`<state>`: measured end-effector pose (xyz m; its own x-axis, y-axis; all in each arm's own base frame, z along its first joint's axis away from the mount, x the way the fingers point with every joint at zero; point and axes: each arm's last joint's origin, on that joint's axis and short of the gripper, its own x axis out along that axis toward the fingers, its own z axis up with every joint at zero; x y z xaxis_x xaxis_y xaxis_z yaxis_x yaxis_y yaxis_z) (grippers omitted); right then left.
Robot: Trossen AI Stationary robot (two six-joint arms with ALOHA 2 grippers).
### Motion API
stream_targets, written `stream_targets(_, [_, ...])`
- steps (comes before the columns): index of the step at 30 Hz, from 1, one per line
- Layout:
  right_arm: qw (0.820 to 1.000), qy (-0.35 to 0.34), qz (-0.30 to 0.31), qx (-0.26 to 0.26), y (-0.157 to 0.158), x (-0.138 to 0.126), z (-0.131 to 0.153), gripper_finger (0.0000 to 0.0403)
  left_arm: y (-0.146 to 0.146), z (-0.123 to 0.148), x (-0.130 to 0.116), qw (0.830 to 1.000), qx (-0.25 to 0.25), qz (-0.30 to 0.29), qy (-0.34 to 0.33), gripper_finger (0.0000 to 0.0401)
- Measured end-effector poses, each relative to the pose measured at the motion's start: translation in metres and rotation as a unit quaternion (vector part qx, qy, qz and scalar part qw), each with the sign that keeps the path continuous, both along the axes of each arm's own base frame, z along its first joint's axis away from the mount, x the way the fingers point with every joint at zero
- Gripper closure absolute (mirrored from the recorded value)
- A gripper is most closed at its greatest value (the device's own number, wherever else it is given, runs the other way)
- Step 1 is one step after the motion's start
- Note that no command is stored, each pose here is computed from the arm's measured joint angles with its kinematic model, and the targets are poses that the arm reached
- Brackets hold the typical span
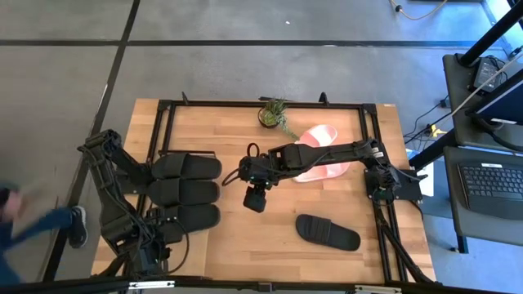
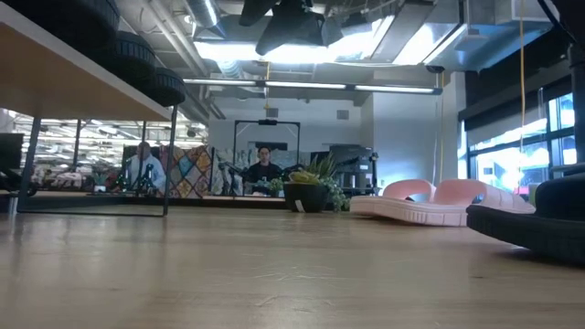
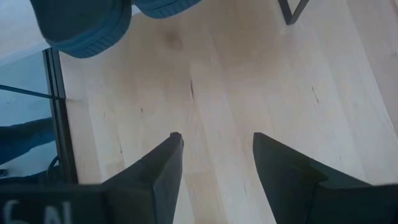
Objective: Pick and place slides into the shelf
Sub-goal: Put the black slipper on the shelf
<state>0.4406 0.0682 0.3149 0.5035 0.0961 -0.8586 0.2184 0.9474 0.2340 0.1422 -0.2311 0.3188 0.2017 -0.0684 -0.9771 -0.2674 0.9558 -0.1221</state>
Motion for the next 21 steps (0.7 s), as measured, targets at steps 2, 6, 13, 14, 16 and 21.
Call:
stream_targets(2, [1.000, 0.000, 0.000, 0.000, 0.000, 0.000, 0.000, 0.0208, 0.000, 0.000, -0.001, 1.000, -0.006, -0.002, 0.010, 0.0226])
stream_targets(6, [1.000, 0.000, 0.000, 0.000, 0.000, 0.000, 0.000, 0.0208, -0.002, 0.000, -0.002, 0.998, -0.032, -0.010, 0.045, 0.0226])
stream_targets(13, [1.000, 0.000, 0.001, -0.001, 0.000, 0.000, 0.000, 0.0208, -0.005, 0.004, -0.003, 0.996, -0.058, -0.026, 0.062, 0.0226])
stream_targets(14, [1.000, 0.000, 0.001, 0.000, 0.000, 0.000, 0.000, 0.0208, -0.006, 0.007, -0.003, 0.996, -0.062, -0.029, 0.058, 0.0226])
stream_targets(16, [1.000, 0.000, 0.001, -0.001, 0.000, 0.000, 0.000, 0.0208, -0.007, 0.014, -0.002, 0.996, -0.069, -0.035, 0.043, 0.0226])
stream_targets(21, [1.000, 0.001, -0.009, 0.005, 0.000, 0.000, 0.001, 0.0208, -0.005, 0.049, 0.001, 0.995, -0.071, -0.053, -0.051, 0.0226])
